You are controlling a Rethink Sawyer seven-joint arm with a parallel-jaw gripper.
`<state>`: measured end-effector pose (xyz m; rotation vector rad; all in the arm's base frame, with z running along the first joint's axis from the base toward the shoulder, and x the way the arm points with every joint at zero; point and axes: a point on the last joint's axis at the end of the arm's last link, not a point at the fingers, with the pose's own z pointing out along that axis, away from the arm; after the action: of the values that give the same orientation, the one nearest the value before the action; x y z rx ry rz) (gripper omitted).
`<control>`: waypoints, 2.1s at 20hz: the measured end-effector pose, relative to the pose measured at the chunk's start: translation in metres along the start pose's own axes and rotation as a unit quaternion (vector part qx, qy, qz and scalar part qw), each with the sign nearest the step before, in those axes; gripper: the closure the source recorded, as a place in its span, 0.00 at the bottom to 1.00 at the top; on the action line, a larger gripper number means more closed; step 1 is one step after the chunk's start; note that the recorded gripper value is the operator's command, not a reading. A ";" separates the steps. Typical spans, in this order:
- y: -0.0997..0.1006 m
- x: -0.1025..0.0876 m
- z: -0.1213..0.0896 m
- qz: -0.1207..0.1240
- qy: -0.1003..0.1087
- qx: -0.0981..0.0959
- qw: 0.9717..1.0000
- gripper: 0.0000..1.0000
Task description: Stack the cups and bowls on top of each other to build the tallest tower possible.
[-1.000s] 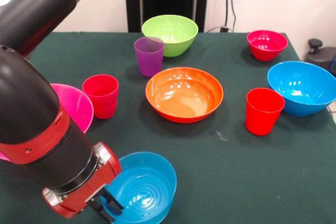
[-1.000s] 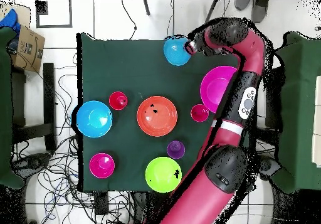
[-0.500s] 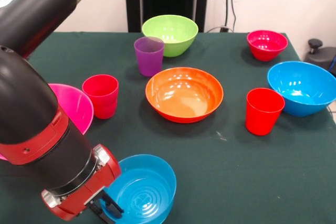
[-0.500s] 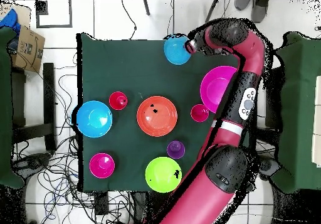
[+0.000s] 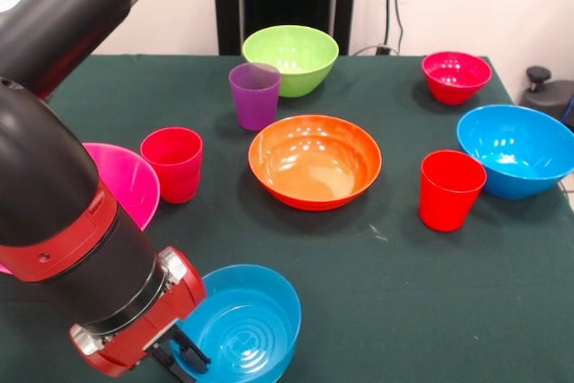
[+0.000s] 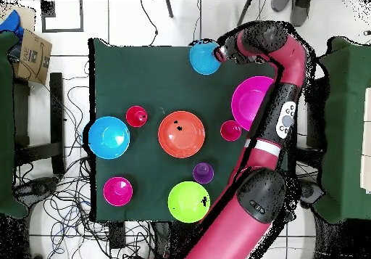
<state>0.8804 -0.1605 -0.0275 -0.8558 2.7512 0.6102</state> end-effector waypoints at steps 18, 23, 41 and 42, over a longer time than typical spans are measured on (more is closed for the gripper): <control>0.000 0.004 -0.001 -0.018 -0.001 0.000 1.000 1.00; -0.001 0.010 -0.002 -0.021 -0.013 -0.002 1.000 1.00; 0.002 0.035 -0.004 -0.018 -0.016 -0.036 0.999 1.00; 0.002 0.036 -0.004 -0.018 -0.015 -0.036 0.999 1.00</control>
<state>0.8494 -0.1791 -0.0341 -0.9018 2.6948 0.7149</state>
